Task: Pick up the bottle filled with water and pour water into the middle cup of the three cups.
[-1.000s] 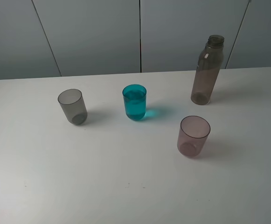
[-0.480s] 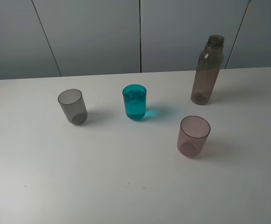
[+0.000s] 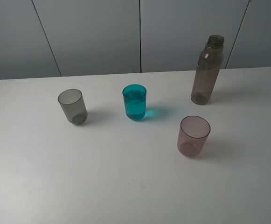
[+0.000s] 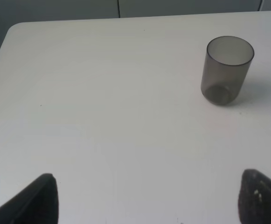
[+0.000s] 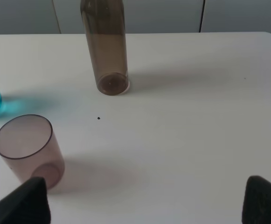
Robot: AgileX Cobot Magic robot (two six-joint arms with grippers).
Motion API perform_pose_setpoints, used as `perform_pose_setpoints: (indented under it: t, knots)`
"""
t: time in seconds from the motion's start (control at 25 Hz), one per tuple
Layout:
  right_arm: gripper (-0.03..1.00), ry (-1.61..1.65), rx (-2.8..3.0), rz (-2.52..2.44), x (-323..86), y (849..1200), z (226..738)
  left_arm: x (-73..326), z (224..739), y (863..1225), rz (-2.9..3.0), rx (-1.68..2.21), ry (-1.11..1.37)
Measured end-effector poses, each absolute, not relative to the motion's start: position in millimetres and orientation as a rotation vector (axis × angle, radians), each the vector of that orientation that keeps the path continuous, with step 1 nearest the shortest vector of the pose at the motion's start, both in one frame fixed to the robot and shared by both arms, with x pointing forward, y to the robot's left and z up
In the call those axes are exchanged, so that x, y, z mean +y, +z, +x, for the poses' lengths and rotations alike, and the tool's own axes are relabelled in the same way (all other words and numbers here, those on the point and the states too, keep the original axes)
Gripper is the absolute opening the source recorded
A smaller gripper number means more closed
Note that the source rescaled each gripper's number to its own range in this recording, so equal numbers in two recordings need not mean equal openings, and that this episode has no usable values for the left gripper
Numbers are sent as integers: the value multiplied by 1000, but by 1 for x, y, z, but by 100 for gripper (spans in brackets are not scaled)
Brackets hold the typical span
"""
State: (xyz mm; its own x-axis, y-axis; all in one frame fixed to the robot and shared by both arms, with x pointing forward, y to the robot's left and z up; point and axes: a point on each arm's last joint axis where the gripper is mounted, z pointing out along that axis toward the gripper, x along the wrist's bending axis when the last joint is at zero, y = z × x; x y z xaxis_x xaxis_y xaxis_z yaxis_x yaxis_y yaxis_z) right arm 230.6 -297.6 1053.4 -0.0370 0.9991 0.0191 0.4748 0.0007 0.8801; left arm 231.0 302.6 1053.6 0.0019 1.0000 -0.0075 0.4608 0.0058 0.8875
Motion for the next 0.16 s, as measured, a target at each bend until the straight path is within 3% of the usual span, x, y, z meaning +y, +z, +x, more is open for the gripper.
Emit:
perform_pose_setpoints:
  t: [0.16]
  knots:
    - [100, 971, 1593, 1553, -298, 1053, 231, 303, 231, 1054, 1549, 1553, 935]
